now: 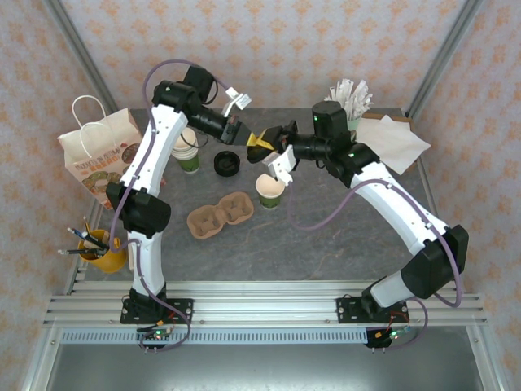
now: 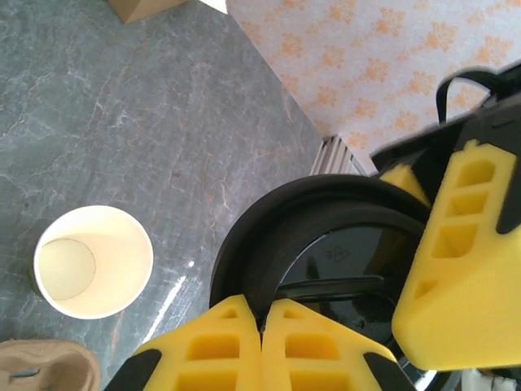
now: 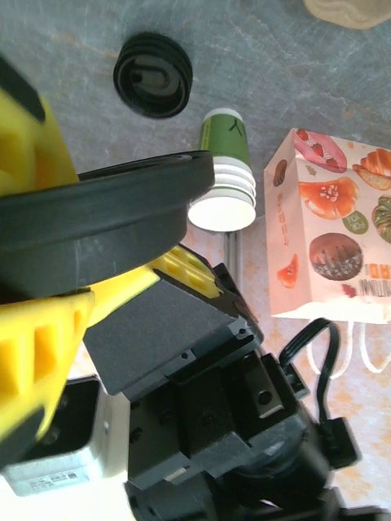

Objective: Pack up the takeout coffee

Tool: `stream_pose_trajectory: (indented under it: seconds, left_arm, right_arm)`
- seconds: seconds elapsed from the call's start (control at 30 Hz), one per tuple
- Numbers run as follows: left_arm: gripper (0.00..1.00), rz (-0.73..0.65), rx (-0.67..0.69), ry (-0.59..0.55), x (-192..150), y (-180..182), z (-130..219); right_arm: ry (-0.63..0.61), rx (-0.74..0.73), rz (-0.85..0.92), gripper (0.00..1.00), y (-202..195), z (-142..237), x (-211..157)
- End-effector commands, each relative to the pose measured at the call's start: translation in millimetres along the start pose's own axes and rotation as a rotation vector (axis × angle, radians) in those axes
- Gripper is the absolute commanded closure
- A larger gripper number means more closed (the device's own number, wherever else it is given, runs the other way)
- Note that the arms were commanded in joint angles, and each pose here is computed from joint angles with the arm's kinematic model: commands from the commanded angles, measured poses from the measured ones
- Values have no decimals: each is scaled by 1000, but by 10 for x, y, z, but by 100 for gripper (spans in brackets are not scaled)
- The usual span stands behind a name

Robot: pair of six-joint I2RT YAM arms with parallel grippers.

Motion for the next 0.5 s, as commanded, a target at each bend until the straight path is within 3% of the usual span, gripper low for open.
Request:
stream_pose_trajectory:
  seconds: [0.0,0.13,0.23,0.3,0.4,0.47]
  left_arm:
    - [100,-20,173,-69,146,114,106]
    - [100,100,427,-124,156,521,194]
    - [100,168,566,-151,87,625,250]
    - [100,234,668,-148,10,718,205]
    - [100,294,756,-91,-124,691,-50]
    - [100,287,802,-62,-179,597,-258]
  right_arm:
    - [89,-74,-315,0,-179,87,-87]
    - [296,-165,-796,1,-99,300,-356]
    - [367,-282,-1080,1,-47,530,-466]
    - [424,-500,-1300,1,-68,739,-668]
    - [605,-950,-1796,0,178,1288,-1227]
    - [601,-926,-2105,0,450,1382,-1375]
Point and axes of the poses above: each hand's point on the last joint's axis, 136 mm out from that joint toward the fingers, its own z axis back along the fingers, its own y axis along the line the jaws close on, x = y × z, the point moved 1 cm from there along z, back along the fingers, and after that the axes turned 5 degrees about -z, right-handed, at the moved point
